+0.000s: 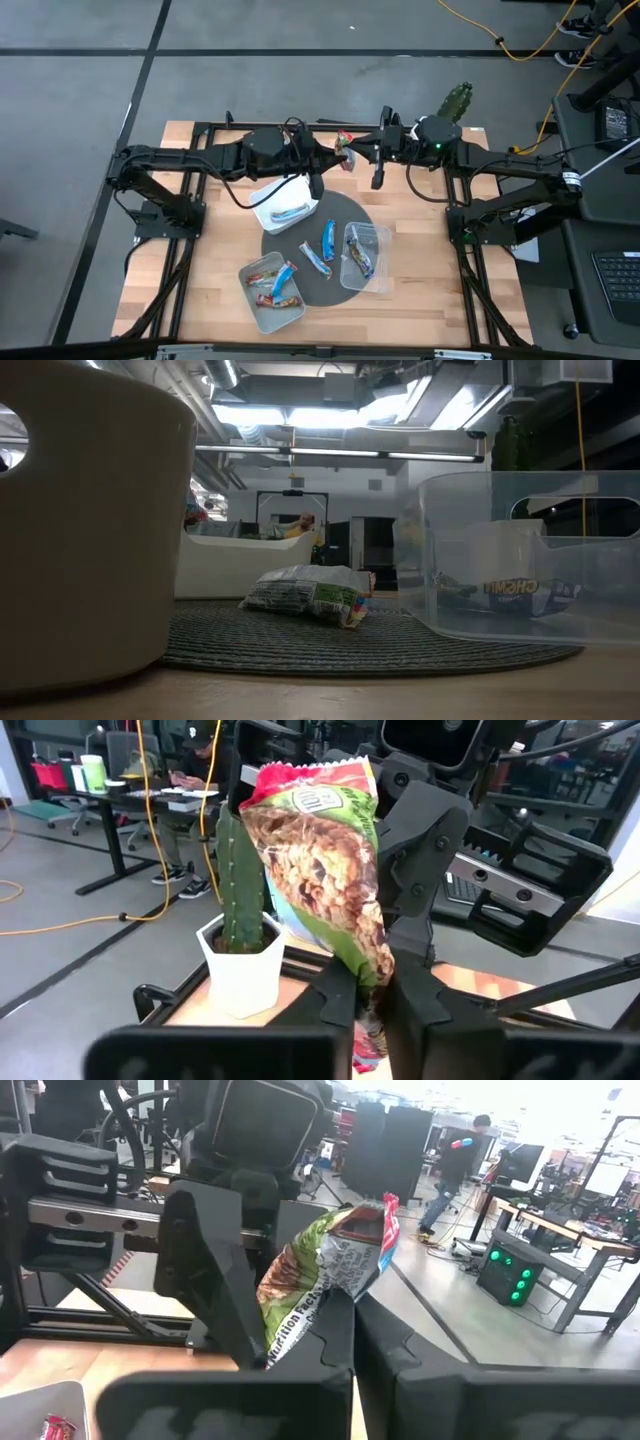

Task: Pick and place Granola Bars by type
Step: Put the red granola bar into the gray bin

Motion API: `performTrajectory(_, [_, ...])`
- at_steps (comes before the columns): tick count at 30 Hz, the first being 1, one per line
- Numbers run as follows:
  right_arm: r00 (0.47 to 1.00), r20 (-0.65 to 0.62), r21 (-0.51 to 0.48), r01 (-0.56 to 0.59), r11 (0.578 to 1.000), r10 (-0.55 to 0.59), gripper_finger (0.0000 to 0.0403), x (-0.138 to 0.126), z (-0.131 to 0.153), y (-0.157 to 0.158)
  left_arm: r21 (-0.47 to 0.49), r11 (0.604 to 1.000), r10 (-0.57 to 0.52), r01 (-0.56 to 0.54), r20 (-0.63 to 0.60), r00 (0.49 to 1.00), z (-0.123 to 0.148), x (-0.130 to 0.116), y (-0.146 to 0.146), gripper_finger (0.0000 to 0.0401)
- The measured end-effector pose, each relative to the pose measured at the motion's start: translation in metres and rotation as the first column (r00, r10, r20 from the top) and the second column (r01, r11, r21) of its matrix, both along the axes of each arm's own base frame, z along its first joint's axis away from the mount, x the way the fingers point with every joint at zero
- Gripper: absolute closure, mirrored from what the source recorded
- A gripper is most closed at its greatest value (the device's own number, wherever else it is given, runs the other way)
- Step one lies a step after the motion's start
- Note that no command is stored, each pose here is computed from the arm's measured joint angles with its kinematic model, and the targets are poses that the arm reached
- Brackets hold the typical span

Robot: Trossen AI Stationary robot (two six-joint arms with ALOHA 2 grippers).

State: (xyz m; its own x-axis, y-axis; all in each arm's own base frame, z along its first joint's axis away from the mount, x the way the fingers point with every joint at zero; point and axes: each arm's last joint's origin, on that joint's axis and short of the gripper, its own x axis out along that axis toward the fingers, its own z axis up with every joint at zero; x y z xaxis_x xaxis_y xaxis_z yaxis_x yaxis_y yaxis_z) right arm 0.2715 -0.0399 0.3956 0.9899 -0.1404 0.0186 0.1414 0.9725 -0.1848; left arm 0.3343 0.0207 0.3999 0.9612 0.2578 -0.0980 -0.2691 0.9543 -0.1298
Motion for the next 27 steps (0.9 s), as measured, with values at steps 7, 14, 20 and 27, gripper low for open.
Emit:
performTrajectory(7, [0.999, 0.001, -0.004, -0.042, 0.999, 0.042, 0.0387, 0.0, 0.0, 0.001, 0.002, 1.0, 0.0, 0.0, 0.0, 1.0, 0.0, 0.0, 0.0, 0.0383])
performTrajectory(14, [0.994, 0.006, -0.01, -0.111, 0.994, 0.111, 0.0319, -0.009, 0.006, 0.005, 0.029, 0.999, 0.017, -0.017, -0.008, 1.0, 0.005, -0.008, 0.0, 0.0391])
performTrajectory(20, [0.996, -0.055, -0.022, -0.075, 0.997, 0.074, 0.0258, -0.034, 0.011, 0.007, 0.052, 0.996, 0.075, -0.074, -0.032, 0.997, 0.018, -0.033, -0.007, 0.0389])
performTrajectory(27, [0.989, -0.126, -0.024, 0.078, 0.997, -0.08, 0.023, -0.057, 0.012, 0.006, -0.095, 0.991, -0.1, 0.09, -0.102, 0.99, 0.026, -0.073, -0.058, 0.0389])
